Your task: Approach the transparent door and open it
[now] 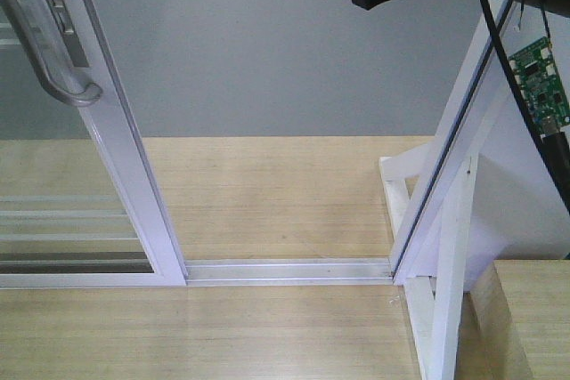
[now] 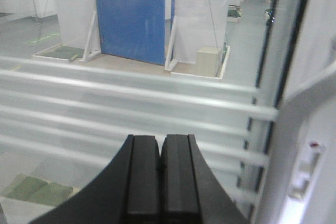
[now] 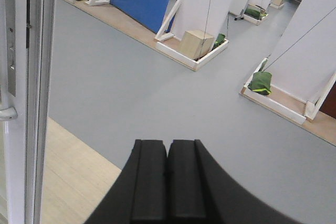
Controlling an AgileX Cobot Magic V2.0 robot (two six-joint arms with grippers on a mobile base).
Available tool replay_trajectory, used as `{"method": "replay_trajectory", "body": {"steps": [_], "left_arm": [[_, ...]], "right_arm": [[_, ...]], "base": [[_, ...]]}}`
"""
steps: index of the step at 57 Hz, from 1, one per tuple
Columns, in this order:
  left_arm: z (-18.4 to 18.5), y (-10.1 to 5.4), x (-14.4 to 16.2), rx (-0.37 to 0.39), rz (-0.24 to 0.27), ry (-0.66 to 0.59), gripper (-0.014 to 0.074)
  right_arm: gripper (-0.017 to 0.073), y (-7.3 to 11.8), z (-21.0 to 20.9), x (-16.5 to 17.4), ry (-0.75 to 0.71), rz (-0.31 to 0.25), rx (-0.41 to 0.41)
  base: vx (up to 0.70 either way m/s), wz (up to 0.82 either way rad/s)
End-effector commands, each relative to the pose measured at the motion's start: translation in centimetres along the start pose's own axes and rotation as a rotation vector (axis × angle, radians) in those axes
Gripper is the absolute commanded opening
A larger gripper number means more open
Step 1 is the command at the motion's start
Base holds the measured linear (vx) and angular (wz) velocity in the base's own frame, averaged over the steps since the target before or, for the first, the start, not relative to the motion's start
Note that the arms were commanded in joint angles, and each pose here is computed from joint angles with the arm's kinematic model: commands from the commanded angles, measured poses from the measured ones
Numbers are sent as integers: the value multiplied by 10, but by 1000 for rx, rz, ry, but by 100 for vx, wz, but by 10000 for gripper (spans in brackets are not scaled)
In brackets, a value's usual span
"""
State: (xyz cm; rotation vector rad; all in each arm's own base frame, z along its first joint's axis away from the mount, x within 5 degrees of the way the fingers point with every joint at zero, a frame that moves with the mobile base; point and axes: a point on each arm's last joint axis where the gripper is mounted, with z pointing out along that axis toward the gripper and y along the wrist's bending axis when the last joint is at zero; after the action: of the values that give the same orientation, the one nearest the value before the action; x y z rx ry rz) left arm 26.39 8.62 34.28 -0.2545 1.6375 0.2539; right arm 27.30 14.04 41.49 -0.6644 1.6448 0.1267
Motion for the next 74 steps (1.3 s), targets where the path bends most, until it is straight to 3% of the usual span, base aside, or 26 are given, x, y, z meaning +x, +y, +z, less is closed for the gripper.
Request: {"method": "replay_trajectory", "body": {"steps": [1,10,24,35,44,55,66,74], "left_arm": [[-29,-12,-19,49,4,-126,-6],[-81,-33,-25,170,1,-157,-6],[-146,-46,-39,339,-9,-160,-6],[-173,-51,-24,471,-111,-52,-6],[-189,-53,-1,553,-149,-18,-6],[-215,-48,23,646,-109,16,-6],[-246,-40,28,744,-89,-22,-2],[-257,-35,29,759,-86,-56,0]], "right_arm": [[-8,-8,-19,-25,-147,-3,45],[-8,-11,-34,-33,-176,2,54],[-6,-13,-68,-38,-134,30,42],[-6,-6,-102,-17,-169,31,51],[-6,4,-139,16,-209,67,57],[-4,13,-190,48,-252,144,59],[-4,25,-216,86,-242,145,59],[-4,29,-222,100,-245,139,62]], "base": [[0,0],[0,0],[0,0],[0,0],[0,0],[0,0],[0,0],[0,0]]}}
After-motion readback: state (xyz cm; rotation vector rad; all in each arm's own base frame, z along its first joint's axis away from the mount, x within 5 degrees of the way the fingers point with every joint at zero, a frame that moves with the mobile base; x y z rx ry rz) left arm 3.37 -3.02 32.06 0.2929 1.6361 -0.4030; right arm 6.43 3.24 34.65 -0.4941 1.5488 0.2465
